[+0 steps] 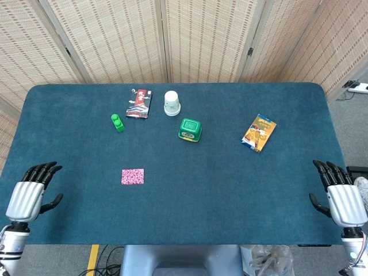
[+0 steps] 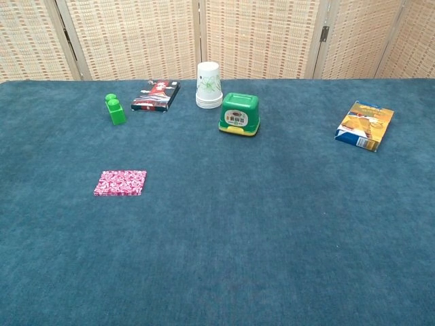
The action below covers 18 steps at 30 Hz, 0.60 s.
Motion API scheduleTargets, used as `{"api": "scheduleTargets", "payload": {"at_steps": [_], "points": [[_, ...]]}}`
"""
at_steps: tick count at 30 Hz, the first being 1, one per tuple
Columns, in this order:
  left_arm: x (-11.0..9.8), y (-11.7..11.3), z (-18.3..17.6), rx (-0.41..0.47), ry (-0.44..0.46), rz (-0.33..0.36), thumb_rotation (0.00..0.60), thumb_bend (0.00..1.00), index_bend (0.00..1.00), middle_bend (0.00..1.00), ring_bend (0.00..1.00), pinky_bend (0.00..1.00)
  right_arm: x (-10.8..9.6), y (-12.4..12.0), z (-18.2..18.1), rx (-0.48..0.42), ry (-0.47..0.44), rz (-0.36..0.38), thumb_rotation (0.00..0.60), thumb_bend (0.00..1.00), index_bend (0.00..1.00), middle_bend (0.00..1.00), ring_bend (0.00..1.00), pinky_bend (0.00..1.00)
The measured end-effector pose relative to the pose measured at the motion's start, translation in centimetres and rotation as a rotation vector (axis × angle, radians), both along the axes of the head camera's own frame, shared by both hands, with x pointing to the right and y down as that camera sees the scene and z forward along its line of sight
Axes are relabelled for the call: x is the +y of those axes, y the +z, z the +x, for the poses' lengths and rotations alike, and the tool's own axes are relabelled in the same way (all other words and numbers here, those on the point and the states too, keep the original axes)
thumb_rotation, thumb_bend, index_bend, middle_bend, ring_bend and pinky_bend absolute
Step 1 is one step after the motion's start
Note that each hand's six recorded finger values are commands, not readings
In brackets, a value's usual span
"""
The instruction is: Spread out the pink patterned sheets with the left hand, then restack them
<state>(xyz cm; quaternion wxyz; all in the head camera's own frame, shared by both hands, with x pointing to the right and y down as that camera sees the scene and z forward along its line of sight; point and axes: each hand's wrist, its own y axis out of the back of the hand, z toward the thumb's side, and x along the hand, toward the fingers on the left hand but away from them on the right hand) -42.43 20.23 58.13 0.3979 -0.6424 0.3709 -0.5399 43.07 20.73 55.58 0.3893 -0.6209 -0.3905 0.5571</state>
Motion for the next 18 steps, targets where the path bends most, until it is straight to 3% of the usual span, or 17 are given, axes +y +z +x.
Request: {"api": "scheduleTargets", "payload": {"at_steps": [8, 11, 18], "points": [[-3.4, 2.4, 4.2, 0.048, 0.155, -0.023, 0.6, 0.33, 0.28, 0.48, 0.5, 0.7, -0.3, -0.3, -0.3, 0.0, -0.016, 0.009, 0.6, 0.38, 0.04, 0.17, 0.11, 0.13], [-4.2, 3.7, 5.7, 0.061, 0.204, -0.056, 0.6, 0.41, 0.33, 0.69, 0.67, 0.88, -0.3, -0.5, -0.3, 0.002, -0.019, 0.011, 0.6, 0.38, 0.04, 0.17, 0.11, 0.13], [-4.8, 7.1, 8.0, 0.052, 0.279, -0.198, 0.6, 0.48, 0.3, 0.88, 0.85, 0.99, -0.3, -0.7, -0.3, 0.002, -0.018, 0.014, 0.6, 0.38, 0.04, 0.19, 0.12, 0.13]]}}
